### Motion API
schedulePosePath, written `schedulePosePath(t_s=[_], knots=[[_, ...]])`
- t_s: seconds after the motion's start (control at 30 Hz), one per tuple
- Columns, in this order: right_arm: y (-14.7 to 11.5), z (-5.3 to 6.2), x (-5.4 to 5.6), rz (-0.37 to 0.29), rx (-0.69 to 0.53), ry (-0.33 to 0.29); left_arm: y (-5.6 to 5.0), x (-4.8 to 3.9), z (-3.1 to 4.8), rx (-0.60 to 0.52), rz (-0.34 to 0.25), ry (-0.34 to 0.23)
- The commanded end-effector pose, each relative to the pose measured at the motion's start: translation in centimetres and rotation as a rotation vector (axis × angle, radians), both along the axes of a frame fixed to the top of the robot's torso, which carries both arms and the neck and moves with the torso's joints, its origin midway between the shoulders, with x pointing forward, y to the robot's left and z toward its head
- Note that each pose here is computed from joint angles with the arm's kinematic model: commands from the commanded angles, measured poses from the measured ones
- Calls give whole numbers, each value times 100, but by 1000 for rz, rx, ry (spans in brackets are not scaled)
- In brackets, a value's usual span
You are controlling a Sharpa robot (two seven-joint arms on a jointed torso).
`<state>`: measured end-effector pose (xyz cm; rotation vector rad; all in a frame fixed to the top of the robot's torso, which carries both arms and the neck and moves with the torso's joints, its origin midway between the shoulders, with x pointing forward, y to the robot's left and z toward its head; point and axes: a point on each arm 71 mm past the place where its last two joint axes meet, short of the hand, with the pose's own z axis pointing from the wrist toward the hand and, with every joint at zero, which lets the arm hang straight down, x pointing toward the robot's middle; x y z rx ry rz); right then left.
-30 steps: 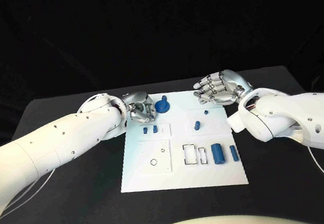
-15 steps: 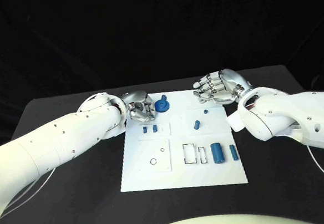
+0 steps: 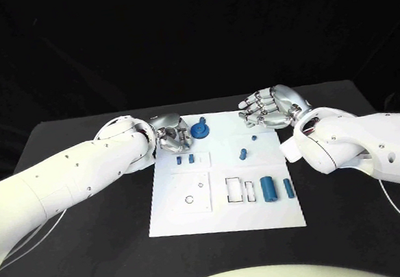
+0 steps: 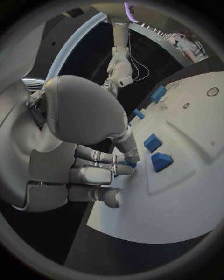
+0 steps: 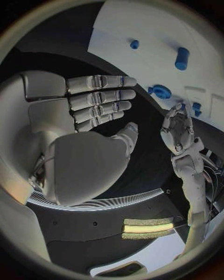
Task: Assemble the parts on the task board
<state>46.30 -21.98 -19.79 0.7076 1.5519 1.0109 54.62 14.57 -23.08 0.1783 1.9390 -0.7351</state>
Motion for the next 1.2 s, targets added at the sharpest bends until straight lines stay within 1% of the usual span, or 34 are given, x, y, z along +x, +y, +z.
schedulePosePath(t_s=[0.03,0.53,0.67,0.8,1.2], knots=[[19,6,-5,21,-2,-12,-2,-19,-38,13,-5,9],[20,8,-8,21,-2,-12,-11,-15,-23,-4,1,-13],[19,8,-8,21,-2,-12,-21,-17,-30,-1,-3,-3],[17,8,-9,21,-2,-12,-25,-22,-45,3,-6,22],[13,8,-9,20,-2,-12,-4,-27,-79,30,-2,62]])
